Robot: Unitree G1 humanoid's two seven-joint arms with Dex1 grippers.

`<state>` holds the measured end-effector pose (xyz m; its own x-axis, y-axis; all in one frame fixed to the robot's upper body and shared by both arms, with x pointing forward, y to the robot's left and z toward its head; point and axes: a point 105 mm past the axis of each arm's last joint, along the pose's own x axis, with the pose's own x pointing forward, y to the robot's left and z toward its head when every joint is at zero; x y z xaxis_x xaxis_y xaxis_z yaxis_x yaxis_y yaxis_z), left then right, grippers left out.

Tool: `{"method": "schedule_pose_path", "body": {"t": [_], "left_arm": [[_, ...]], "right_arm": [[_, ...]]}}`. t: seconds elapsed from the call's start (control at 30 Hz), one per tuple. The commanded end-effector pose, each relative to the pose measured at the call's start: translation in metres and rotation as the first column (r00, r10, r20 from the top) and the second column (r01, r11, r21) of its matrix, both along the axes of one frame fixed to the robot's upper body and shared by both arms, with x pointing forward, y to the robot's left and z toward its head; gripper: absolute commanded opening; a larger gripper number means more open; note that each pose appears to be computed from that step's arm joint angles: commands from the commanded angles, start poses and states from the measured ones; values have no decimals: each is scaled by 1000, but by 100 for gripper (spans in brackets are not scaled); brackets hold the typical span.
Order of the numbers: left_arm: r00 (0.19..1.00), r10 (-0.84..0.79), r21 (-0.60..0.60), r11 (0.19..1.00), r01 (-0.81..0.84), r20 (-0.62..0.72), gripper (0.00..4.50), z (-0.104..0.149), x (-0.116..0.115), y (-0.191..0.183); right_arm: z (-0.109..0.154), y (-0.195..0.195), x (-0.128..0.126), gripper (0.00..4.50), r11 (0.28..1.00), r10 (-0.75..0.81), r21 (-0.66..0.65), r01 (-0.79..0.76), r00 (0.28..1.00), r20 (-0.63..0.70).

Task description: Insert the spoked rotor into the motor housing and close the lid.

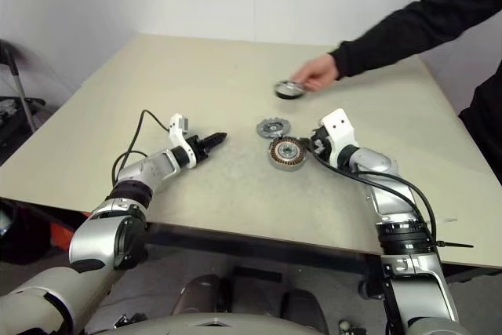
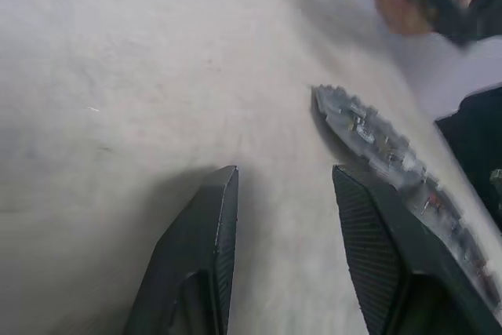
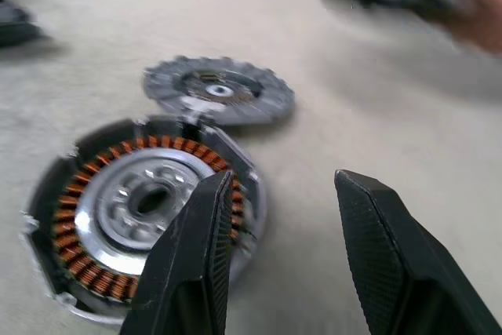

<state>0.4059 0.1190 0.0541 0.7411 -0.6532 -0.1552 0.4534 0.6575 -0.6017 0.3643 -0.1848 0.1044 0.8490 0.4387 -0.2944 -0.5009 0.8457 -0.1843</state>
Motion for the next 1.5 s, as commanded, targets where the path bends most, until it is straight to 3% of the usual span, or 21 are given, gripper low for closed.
{"method": "schedule_pose_path", "body": {"t": [0.03,0.17,0.57,0.9,1.13,1.27,1.5], "left_arm": [[995,-55,101,994,47,84,202,4,-4,1],[983,-114,165,982,90,146,202,7,-9,-5],[940,-265,230,949,215,216,202,16,-20,-36],[921,-303,271,934,235,245,202,21,-23,-41],[909,-335,287,921,262,247,202,20,-26,-44],[876,-390,326,898,294,284,202,26,-29,-51],[802,-479,389,857,339,357,202,37,-30,-74]], "right_arm": [[18,-11,-3,208,1000,-21,6,21,998,56],[15,-4,-10,208,999,33,-18,-32,998,50],[15,36,16,208,995,103,-18,-102,992,69],[-38,36,15,208,994,98,-41,-100,993,-62],[4,28,10,208,996,81,32,-83,995,51],[34,9,-1,208,992,-9,126,-4,995,101],[31,-32,-19,208,957,-230,188,219,972,38]]}}
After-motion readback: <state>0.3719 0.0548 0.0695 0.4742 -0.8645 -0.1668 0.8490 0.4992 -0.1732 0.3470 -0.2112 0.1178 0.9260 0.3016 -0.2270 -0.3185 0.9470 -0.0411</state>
